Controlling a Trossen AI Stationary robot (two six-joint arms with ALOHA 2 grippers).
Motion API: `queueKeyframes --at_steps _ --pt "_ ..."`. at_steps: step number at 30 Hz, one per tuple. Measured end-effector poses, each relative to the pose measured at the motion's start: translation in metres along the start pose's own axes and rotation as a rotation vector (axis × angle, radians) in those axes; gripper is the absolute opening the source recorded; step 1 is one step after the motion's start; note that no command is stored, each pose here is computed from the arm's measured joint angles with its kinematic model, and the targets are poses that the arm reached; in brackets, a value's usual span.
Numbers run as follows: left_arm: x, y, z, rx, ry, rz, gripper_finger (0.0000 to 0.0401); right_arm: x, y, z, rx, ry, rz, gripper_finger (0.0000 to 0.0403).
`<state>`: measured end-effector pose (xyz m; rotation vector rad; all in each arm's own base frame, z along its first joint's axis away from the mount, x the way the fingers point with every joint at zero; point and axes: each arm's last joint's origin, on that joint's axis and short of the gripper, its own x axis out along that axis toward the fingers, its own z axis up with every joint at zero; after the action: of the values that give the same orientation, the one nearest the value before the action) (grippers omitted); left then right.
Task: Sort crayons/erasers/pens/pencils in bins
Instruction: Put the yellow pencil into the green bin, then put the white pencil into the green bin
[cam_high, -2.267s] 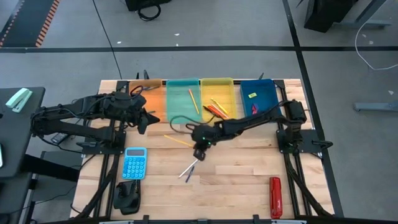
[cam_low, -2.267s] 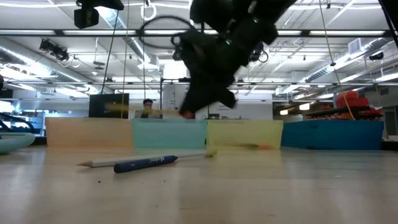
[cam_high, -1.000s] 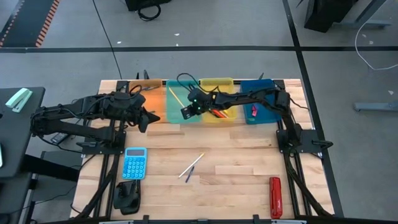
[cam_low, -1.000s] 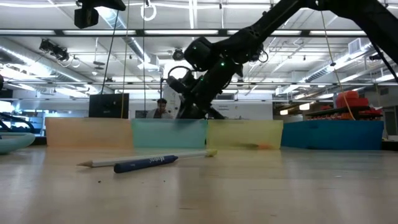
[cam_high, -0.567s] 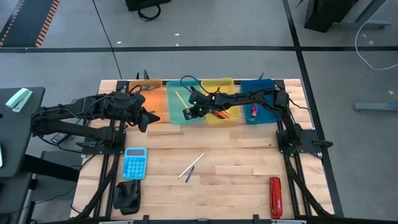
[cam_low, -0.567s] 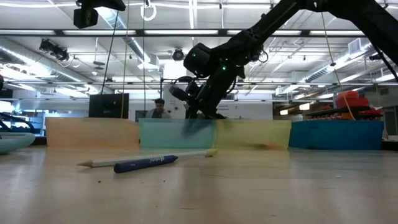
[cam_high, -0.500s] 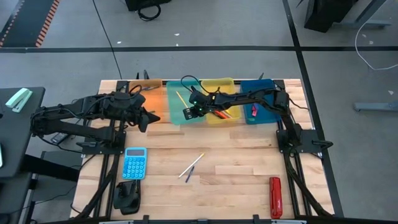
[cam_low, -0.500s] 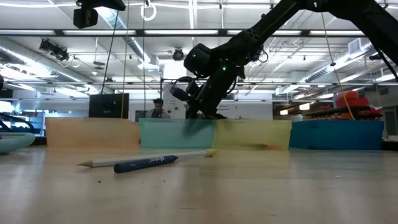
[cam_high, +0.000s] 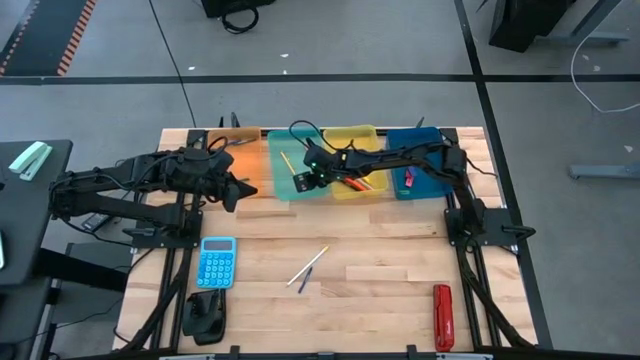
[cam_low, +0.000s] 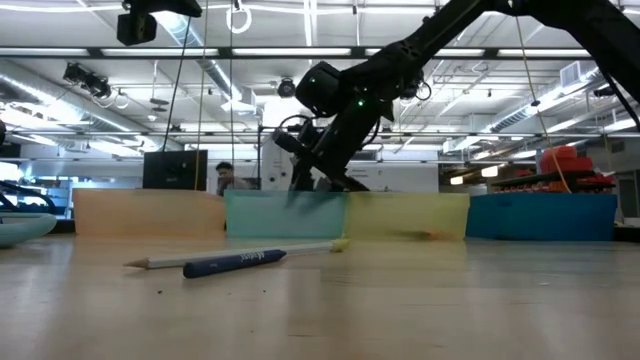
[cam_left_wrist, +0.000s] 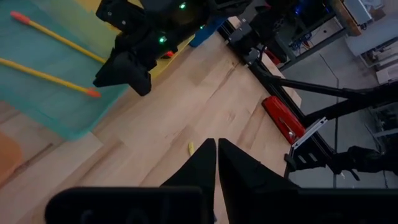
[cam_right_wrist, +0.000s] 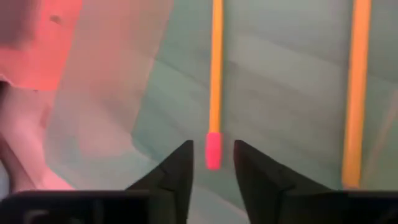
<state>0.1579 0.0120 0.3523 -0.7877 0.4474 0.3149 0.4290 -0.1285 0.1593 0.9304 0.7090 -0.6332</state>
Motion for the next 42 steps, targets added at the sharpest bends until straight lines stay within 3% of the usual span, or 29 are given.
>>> queueKeyframes --at_steps 8,22,32,42 --pt "0.000 -0.001 -0.001 0.004 0.016 -0.017 0.0013 -0.009 0.005 0.005 0.001 -0.022 0.035 0.0181" --pt "0.000 -0.005 0.001 0.015 -0.011 -0.051 0.0011 -0.062 0.024 0.020 -0.060 -0.102 0.108 0.0184" --pt "0.001 -0.017 0.015 -0.002 -0.183 -0.137 0.0021 -0.110 0.040 0.021 -0.151 -0.150 0.170 0.0184" --pt "0.018 -0.029 0.026 -0.019 -0.260 -0.217 0.0013 -0.179 0.067 0.009 -0.333 -0.242 0.309 0.0184"
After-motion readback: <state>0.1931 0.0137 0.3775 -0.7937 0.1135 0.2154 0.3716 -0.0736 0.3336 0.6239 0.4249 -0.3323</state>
